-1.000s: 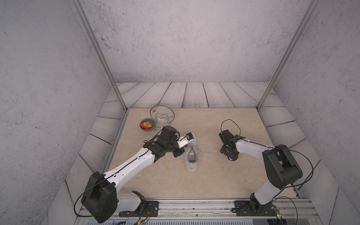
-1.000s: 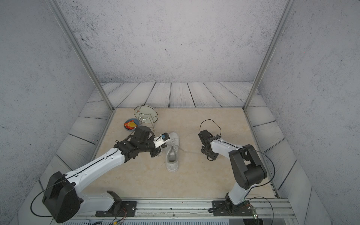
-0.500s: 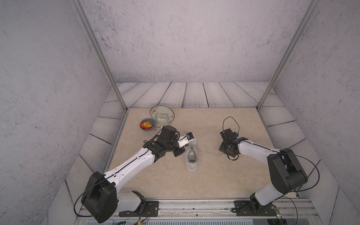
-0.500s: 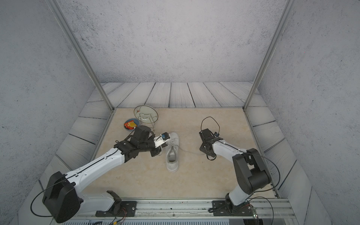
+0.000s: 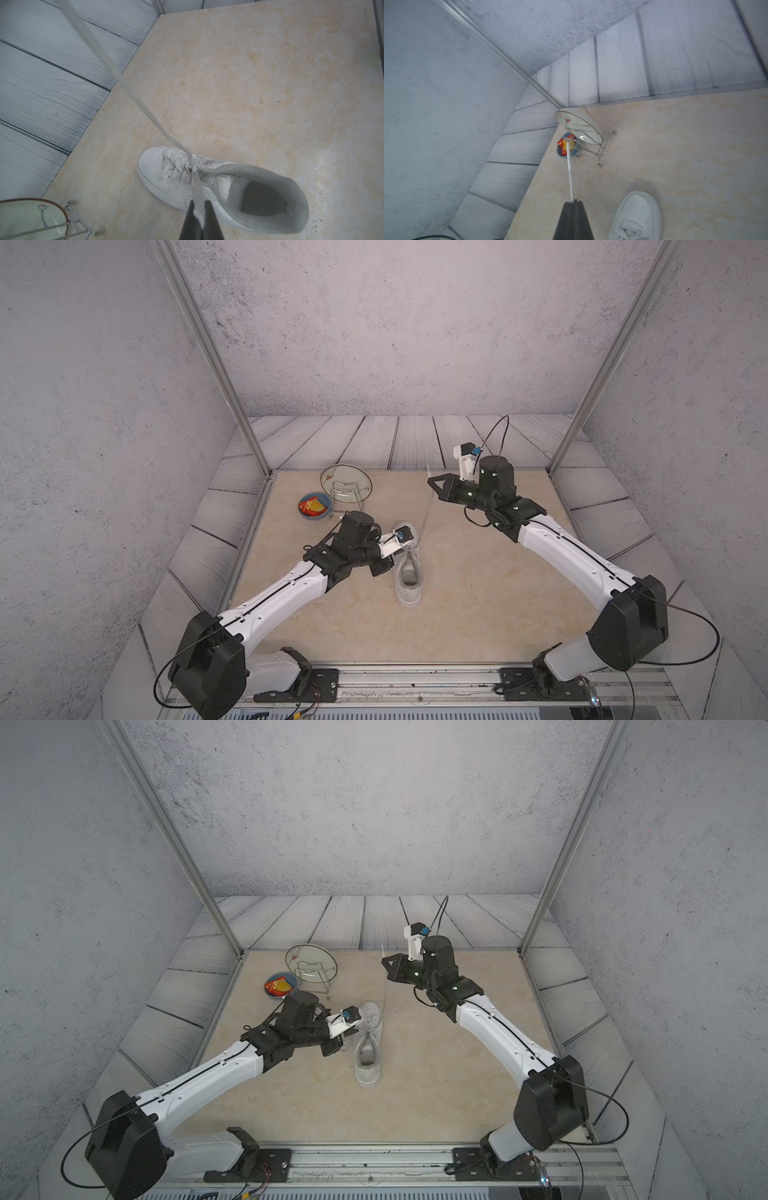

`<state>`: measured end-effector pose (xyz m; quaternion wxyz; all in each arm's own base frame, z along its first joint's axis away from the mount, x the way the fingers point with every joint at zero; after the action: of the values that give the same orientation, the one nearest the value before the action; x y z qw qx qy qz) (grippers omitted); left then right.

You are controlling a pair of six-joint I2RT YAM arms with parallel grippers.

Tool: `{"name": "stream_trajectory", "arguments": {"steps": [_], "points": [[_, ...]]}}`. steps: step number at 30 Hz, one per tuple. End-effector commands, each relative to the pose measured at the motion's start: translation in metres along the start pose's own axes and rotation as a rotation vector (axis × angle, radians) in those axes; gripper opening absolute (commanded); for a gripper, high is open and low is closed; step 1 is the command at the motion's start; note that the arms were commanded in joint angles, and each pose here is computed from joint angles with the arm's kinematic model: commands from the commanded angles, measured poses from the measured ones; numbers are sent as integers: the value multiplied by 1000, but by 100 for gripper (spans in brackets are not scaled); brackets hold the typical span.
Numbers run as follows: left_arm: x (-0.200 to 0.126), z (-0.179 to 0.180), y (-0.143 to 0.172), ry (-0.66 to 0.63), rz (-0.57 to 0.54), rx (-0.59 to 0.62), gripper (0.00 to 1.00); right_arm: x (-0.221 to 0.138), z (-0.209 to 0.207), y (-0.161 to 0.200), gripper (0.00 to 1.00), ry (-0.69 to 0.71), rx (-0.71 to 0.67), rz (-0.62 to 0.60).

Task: Tie the shoes
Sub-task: Wrap the shoelace around the shoelace.

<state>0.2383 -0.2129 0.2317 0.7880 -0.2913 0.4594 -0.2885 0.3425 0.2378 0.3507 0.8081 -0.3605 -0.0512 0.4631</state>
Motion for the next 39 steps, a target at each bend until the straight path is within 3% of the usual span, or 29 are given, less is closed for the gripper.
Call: {"name": "stream_trajectory", "arguments": {"steps": [1, 8, 16, 17, 19, 21, 27, 32, 39], "points": [[-4, -2, -6, -9, -55, 42, 0, 23, 18, 7, 0, -171, -149, 72], [-5, -3, -6, -10, -57, 51, 0, 73, 20, 5, 0, -339, -187, 102], [-5, -5, -6, 1, -72, 59, 0, 142, -15, 37, 0, -221, -233, 253], [-5, -6, -6, 2, -72, 59, 0, 150, -25, 41, 3, -200, -231, 274], [-5, -6, -5, 4, -72, 58, 0, 161, -39, 50, 20, -153, -245, 309], [-5, -6, -5, 6, -73, 58, 0, 166, -47, 57, 42, -100, -289, 346], [-5, -6, -6, 5, -82, 58, 0, 154, -47, 47, 83, 20, -439, 352], [-6, -5, -8, 2, -84, 52, 0, 129, -25, 26, 98, 70, -566, 298], [-3, -3, -5, -12, -62, 30, 0, 50, -23, 9, 99, 195, -701, 151]]}}
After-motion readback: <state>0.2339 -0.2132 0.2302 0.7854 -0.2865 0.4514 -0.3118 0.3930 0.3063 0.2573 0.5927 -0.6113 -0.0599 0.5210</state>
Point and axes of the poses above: each gripper's point midway between its finger pads, its own x axis out along the fingers, its own z axis along the line the jaws close on, y = z × x, the point moved 8 cm from there along -x, back along the fingers, and after that the axes turned 10 degrees about x, right-handed, at the moved point
